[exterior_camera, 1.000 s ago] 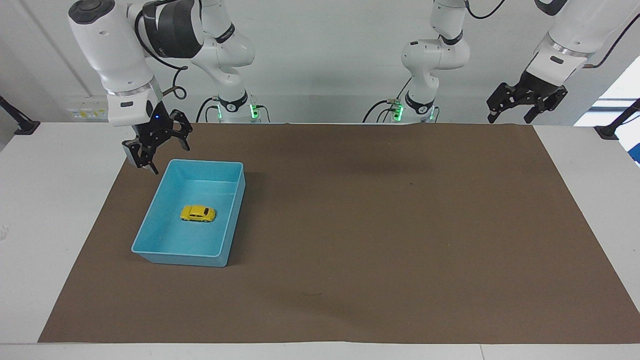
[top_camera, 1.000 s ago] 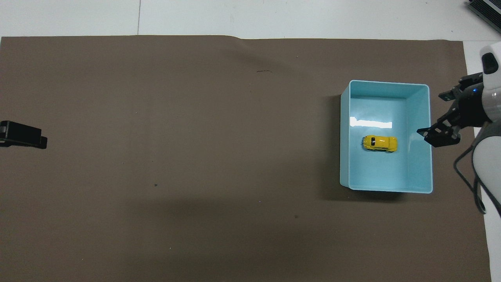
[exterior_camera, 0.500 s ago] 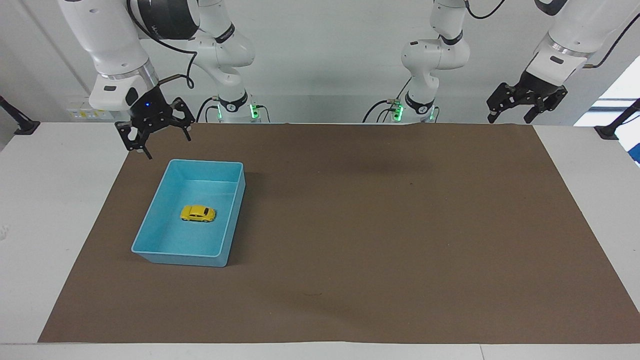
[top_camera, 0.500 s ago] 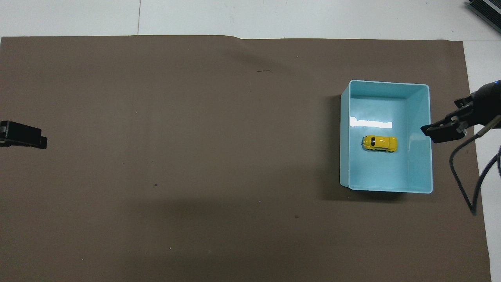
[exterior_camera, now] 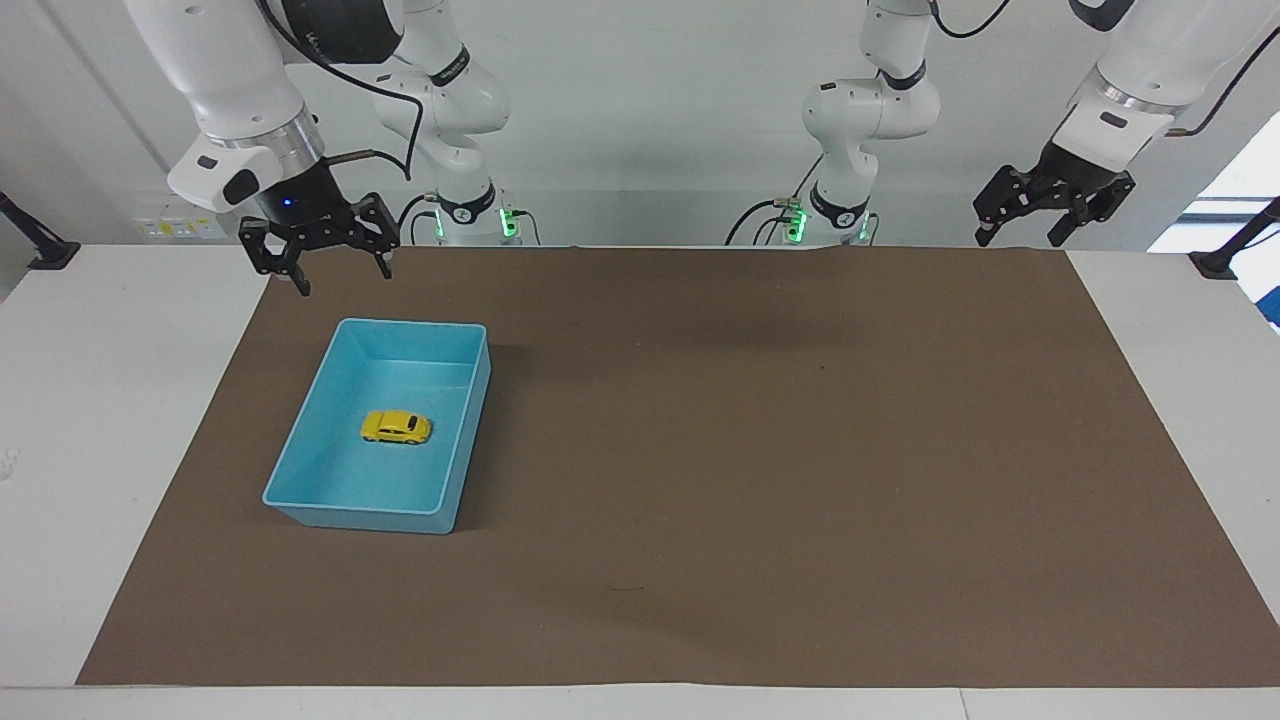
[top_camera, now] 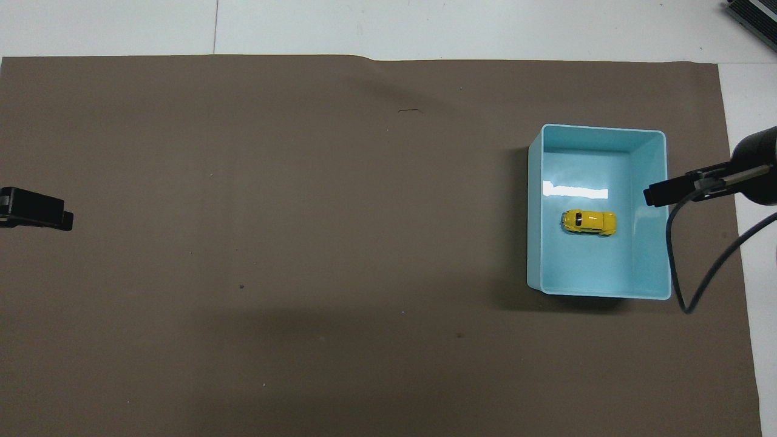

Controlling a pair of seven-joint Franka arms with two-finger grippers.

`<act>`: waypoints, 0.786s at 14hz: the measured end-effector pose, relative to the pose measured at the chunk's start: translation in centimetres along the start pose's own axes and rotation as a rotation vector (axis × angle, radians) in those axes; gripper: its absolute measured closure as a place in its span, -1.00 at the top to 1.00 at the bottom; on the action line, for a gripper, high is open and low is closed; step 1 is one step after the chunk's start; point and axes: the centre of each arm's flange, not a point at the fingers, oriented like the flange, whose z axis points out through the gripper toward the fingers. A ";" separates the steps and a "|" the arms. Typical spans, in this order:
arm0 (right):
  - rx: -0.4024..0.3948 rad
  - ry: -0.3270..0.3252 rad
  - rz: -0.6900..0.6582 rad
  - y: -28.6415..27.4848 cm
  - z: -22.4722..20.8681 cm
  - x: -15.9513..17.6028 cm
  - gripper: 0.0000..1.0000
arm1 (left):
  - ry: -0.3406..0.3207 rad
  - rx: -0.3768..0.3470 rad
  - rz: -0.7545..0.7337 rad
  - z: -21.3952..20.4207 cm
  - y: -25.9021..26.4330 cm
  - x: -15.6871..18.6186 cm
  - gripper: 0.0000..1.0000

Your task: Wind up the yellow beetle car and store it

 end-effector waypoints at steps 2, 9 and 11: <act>-0.001 0.007 0.060 -0.2 -0.4 0.0 1.00 | 0.000 0.000 0.000 0.0 0.0 0.0 1.00; -0.004 0.015 0.112 1.8 -1.2 -0.6 1.00 | 0.000 0.000 0.000 0.0 0.0 0.0 1.00; -0.002 -0.005 0.127 2.5 -1.6 -1.4 1.00 | 0.000 0.000 0.000 0.0 0.0 0.0 1.00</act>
